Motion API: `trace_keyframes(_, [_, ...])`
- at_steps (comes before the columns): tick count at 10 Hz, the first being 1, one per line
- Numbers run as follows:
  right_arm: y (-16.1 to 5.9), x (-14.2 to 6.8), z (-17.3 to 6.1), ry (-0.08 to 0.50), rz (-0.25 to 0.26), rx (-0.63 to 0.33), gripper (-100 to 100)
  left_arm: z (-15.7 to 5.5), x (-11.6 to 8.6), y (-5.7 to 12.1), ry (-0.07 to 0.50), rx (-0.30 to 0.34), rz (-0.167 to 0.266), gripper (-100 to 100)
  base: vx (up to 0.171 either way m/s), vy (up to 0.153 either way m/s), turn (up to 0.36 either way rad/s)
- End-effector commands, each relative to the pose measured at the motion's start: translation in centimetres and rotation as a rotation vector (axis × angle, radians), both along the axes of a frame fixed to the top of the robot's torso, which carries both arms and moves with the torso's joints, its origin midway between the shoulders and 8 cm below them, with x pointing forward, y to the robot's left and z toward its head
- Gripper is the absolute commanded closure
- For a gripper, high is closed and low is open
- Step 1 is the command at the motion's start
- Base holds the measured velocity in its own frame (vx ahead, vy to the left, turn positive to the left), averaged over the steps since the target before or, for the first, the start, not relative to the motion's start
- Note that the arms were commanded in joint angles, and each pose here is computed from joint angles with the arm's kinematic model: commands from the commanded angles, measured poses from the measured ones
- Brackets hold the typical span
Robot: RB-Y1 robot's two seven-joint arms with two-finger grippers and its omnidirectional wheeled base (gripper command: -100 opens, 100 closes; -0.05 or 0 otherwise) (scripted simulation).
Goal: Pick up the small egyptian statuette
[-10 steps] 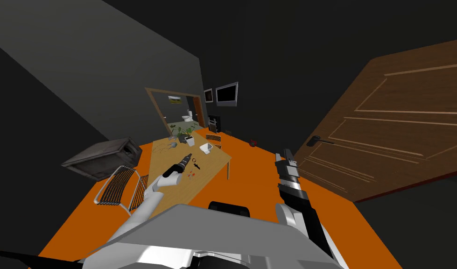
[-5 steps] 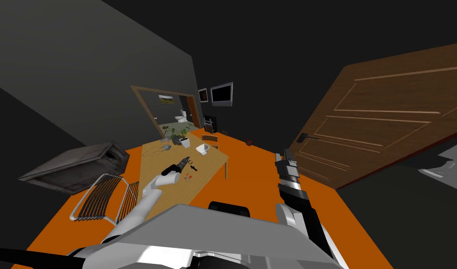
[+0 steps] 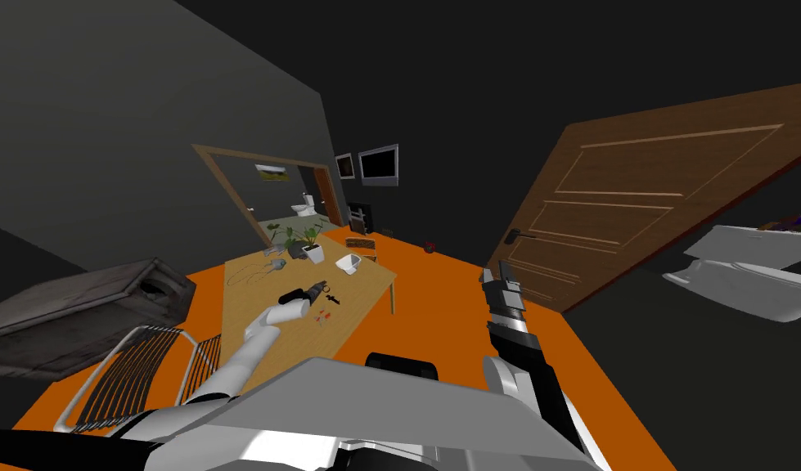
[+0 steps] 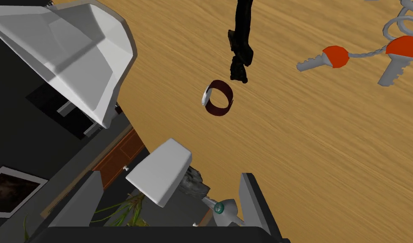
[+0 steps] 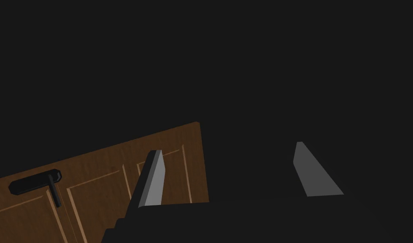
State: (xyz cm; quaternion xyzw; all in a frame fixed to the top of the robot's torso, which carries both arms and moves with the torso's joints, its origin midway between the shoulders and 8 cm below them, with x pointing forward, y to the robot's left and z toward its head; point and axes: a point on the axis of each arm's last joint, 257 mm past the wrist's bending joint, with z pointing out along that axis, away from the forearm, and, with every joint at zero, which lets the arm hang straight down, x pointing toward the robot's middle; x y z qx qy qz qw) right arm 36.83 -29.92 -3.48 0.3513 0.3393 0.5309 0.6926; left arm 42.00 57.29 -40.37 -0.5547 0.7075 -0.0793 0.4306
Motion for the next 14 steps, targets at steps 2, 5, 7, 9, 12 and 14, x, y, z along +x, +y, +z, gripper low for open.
trace_keyframes(2, [0.0,0.0,0.0,0.0,0.0,0.0,0,-2.2,-2.2,1.4,0.093,-0.033,0.032,-100,0.004,0.026,-0.164])
trace_keyframes(5, [0.0,0.0,0.0,0.0,0.0,0.0,0,-4.4,-4.4,2.3,0.174,-0.07,0.064,-100,0.004,0.025,-0.121])
trace_keyframes(7, [0.0,0.0,0.0,0.0,0.0,0.0,0,-5.7,-6.0,2.9,0.231,-0.101,0.086,-100,0.01,0.021,-0.129])
trace_keyframes(9, [0.0,0.0,0.0,0.0,0.0,0.0,0,-6.9,-7.6,3.2,0.284,-0.135,0.107,-100,0.009,0.027,-0.146])
trace_keyframes(12, [0.0,0.0,0.0,0.0,0.0,0.0,0,-8.9,-10.8,3.6,0.38,-0.204,0.145,-100,0.015,0.022,-0.138])
trace_keyframes(14, [0.0,0.0,0.0,0.0,0.0,0.0,0,-9.3,-11.8,3.6,0.413,-0.234,0.156,-100,0.012,0.023,-0.127])
